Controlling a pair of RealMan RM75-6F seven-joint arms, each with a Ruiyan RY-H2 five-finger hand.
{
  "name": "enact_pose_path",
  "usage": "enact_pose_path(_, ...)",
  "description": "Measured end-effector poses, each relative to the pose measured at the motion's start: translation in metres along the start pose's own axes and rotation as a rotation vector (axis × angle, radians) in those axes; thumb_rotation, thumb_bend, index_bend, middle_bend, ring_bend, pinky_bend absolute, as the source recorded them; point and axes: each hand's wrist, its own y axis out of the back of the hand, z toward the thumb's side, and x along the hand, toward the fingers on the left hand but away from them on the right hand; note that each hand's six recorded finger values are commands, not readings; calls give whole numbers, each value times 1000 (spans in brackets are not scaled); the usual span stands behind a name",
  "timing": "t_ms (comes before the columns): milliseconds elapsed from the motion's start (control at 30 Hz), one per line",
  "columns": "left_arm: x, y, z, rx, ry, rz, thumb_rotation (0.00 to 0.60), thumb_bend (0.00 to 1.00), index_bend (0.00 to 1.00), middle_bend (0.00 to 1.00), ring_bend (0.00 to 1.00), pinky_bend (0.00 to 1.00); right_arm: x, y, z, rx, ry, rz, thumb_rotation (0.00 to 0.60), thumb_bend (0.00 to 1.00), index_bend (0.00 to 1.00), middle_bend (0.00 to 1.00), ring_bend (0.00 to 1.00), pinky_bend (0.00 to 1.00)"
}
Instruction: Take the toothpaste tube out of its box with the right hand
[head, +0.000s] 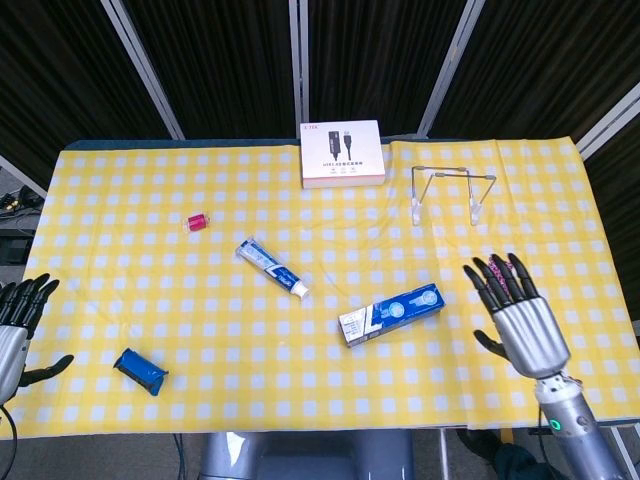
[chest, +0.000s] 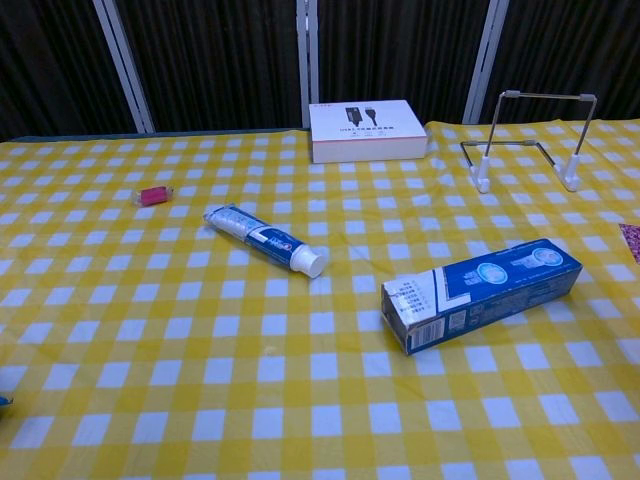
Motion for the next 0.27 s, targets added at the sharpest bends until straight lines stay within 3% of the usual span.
enact_pose_path(100, -1, 2, 0, -4, -6, 13, 600, 0, 0, 0, 0, 0, 21, 1, -24, 39, -56, -1, 600, 0, 53, 23, 0, 0)
enact_pose_path(267, -2, 2, -1, -7, -7, 16, 600, 0, 0, 0, 0, 0, 39, -4, -48, 64, -79, 7, 600, 0, 59, 23, 0, 0)
